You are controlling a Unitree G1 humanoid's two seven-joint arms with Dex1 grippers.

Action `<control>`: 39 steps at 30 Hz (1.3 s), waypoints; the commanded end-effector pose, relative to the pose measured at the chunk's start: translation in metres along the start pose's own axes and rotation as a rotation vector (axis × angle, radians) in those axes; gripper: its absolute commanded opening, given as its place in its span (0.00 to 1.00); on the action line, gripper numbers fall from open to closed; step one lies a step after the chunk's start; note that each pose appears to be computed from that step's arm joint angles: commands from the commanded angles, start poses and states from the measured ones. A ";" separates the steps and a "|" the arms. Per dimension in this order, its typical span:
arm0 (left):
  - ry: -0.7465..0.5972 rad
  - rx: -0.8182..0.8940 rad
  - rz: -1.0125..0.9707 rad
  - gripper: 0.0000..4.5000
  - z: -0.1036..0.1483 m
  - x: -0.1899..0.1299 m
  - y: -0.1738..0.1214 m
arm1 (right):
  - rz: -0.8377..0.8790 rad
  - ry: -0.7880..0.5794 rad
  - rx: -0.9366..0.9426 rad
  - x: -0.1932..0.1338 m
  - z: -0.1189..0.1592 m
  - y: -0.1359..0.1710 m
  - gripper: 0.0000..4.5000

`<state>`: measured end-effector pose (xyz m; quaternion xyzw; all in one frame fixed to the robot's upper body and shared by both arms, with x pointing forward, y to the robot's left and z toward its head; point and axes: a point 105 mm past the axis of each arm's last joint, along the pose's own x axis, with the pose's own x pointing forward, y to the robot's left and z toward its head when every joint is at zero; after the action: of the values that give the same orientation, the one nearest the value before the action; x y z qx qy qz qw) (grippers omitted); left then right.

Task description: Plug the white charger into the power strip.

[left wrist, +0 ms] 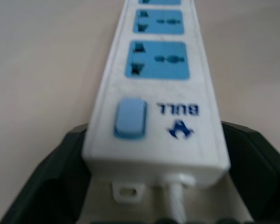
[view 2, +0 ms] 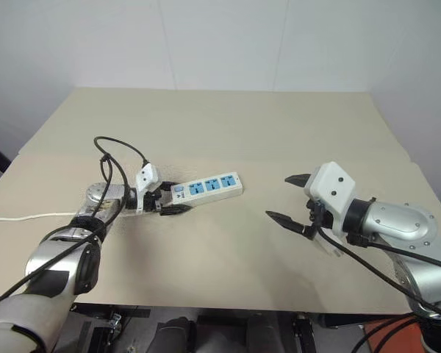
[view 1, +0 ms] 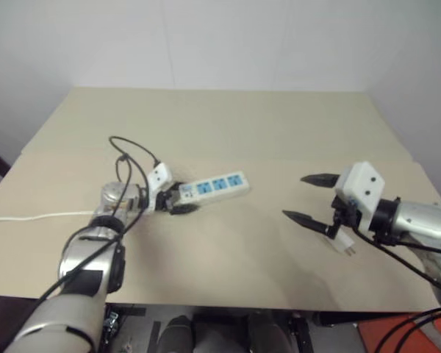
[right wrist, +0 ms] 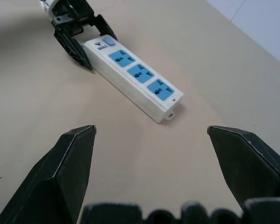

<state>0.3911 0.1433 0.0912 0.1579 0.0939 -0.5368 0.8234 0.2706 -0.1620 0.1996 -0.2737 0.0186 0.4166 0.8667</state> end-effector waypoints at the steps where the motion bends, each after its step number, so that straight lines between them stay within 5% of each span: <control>1: -0.003 0.015 -0.006 0.73 0.003 0.002 -0.001 | -0.007 -0.022 -0.029 0.001 0.009 0.001 1.00; 18: -0.053 0.065 -0.384 0.73 -0.010 0.016 -0.059 | 0.058 -0.009 -0.005 0.008 0.002 0.013 1.00; 22: -0.050 0.116 -0.380 1.00 -0.012 0.018 -0.063 | 0.052 -0.006 -0.004 0.010 0.001 0.012 1.00; 39: -0.262 0.085 -0.293 1.00 -0.006 0.006 -0.063 | 0.029 -0.001 -0.014 0.000 -0.001 0.008 1.00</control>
<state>0.3396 0.1151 0.0774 0.1082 -0.0144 -0.6679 0.7362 0.2672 -0.1566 0.1805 -0.2601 0.0475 0.4341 0.8612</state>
